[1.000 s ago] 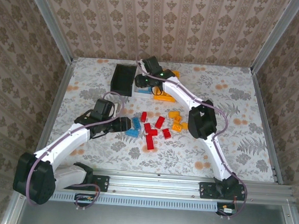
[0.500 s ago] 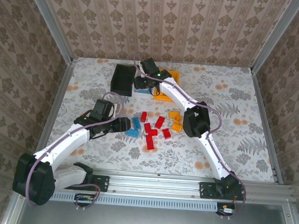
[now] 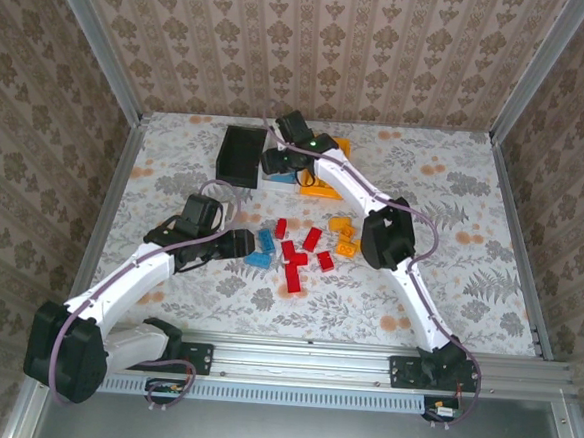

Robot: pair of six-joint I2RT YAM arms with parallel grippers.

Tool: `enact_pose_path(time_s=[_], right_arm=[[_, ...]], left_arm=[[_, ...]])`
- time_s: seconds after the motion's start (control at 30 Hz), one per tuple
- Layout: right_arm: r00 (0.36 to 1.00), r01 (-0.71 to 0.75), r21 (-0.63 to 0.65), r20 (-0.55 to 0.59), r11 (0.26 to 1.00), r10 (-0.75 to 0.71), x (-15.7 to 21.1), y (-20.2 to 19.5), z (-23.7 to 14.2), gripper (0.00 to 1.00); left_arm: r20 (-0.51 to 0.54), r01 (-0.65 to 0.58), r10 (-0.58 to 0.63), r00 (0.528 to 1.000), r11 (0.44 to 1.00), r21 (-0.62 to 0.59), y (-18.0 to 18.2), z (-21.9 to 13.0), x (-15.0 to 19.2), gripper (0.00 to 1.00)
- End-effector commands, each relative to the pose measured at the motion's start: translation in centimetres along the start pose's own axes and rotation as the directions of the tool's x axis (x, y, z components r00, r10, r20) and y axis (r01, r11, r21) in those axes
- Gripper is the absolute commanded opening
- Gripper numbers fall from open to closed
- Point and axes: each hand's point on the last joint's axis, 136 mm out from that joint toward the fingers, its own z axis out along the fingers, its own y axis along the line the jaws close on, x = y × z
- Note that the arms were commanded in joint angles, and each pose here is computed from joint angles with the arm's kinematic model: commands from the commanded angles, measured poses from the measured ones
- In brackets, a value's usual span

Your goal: Sort the legos into containers by color

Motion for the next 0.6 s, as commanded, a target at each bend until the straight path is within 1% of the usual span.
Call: enact_pose_path(time_s=[0.0, 0.07, 0.17, 0.27, 0.4, 0.43, 0.5, 0.57], right_arm=[[0.999, -0.007, -0.066, 0.035, 0.998, 0.010, -2.6, 2.7, -9.3, 0.56], [0.997, -0.055, -0.072, -0.060, 0.996, 0.051, -0.2, 2.8, -11.0, 0.57], [0.973, -0.096, -0.065, -0.217, 0.993, 0.079, 4.7, 3.4, -12.5, 0.57], [0.952, -0.082, -0.053, -0.301, 0.995, 0.063, 9.1, 4.4, -13.1, 0.57], [0.933, -0.115, -0.015, -0.346, 0.993, 0.103, 12.8, 4.8, -12.3, 0.57], [0.928, -0.132, -0.004, -0.353, 0.991, 0.122, 13.5, 4.7, -11.7, 0.57], [0.919, -0.167, 0.014, -0.361, 0.986, 0.161, 14.2, 4.6, -10.5, 0.58], [0.917, -0.172, 0.032, -0.360, 0.985, 0.172, 14.5, 4.8, -9.4, 0.61]], left_arm=[[0.003, -0.005, 0.005, 1.000, 1.000, 0.001, -0.6, -0.4, 0.1, 0.73], [0.011, -0.001, 0.001, 1.000, 1.000, -0.007, -0.5, -0.4, 0.0, 0.73], [0.037, 0.008, -0.007, 0.999, 1.000, -0.010, -0.3, -0.7, -0.3, 0.73], [0.070, 0.017, -0.016, 0.997, 1.000, -0.020, -0.1, -1.6, -0.8, 0.73], [0.112, 0.012, -0.010, 0.994, 1.000, -0.013, -0.2, -2.9, -1.1, 0.73], [0.125, 0.035, -0.031, 0.992, 0.999, -0.023, 0.5, -3.3, -1.4, 0.73], [0.123, 0.038, -0.035, 0.992, 0.999, -0.023, 0.7, -3.5, -1.3, 0.73], [0.126, 0.040, -0.037, 0.991, 0.999, -0.021, 0.8, -3.7, -1.1, 0.73]])
